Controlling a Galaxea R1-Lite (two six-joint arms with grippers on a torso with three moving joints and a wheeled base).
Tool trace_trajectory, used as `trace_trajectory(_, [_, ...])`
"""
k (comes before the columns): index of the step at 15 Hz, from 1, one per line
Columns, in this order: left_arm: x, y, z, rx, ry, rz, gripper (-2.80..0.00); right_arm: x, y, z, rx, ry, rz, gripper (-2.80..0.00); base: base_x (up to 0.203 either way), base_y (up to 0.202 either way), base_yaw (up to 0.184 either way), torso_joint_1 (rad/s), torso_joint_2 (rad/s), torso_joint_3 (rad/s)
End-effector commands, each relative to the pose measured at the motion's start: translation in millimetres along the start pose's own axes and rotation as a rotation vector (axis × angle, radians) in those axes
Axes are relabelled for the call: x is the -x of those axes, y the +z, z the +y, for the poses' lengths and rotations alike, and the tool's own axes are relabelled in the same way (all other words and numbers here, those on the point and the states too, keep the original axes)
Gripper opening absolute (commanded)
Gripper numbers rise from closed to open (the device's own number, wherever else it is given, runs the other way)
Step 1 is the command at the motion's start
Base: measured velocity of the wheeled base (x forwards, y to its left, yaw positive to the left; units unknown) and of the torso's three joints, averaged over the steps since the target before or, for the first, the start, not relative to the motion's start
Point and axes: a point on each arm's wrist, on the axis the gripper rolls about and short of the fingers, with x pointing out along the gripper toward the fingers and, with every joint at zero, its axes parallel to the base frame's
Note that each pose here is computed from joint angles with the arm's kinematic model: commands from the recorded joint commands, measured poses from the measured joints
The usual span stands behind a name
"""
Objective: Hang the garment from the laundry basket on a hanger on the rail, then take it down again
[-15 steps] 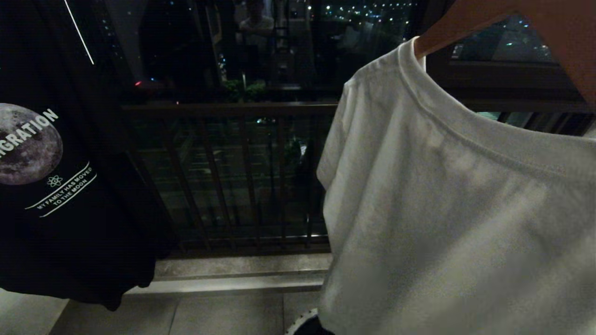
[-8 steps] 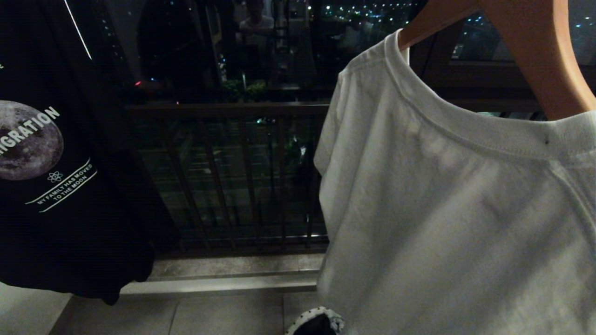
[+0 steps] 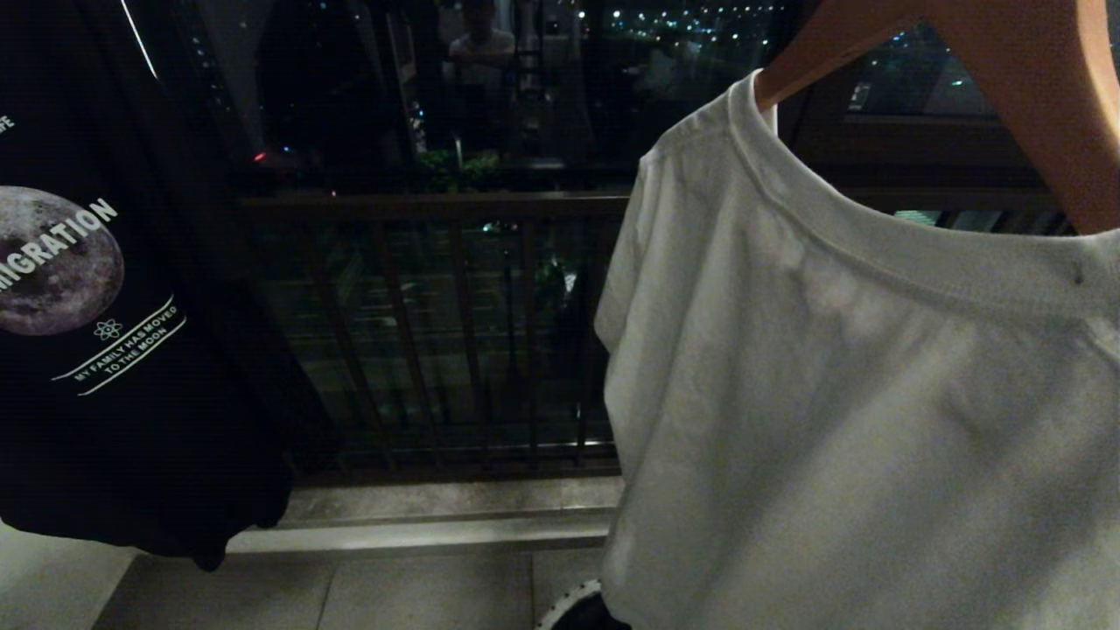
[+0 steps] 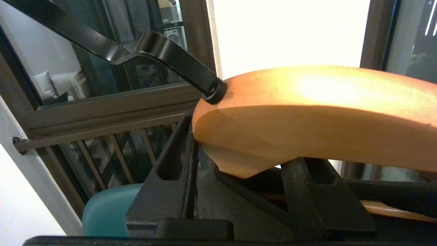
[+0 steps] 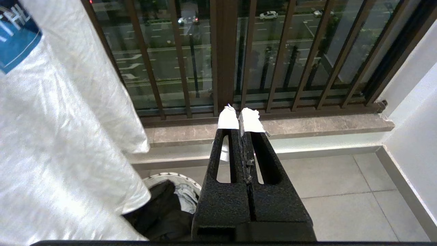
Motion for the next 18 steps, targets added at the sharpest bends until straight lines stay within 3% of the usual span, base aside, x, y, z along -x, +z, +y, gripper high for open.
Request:
trace_trajectory(1, [-0.8,-1.8,-1.8,-0.008,0.004,0.004,-2.8,0.0,0.1,0.0,0.0,-0.001,-0.001,-2.8,0.0,0.0,0.0,0.0,0.0,0.0])
trace_trajectory(9, [-2.3,1.0,-3.2,-0.008,0.004,0.0,-2.8,-0.1,0.1,0.0,0.0,0.0,0.001,-2.8,0.0,0.0,0.0,0.0,0.0,0.0])
trace_trajectory(13, [-0.6,-12.2,-5.2,-0.075,-0.003,0.024,-2.8,0.0,0.1,0.0,-0.001,0.0,0.0,-2.8,0.0,0.0,0.0,0.0,0.0,0.0])
trace_trajectory(18, [1.1,-14.3,-3.5,-0.109,-0.008,0.029,-2.8,0.0,0.1,0.0,0.0,0.0,0.0,-2.8,0.0,0.0,0.0,0.0,0.0,0.0])
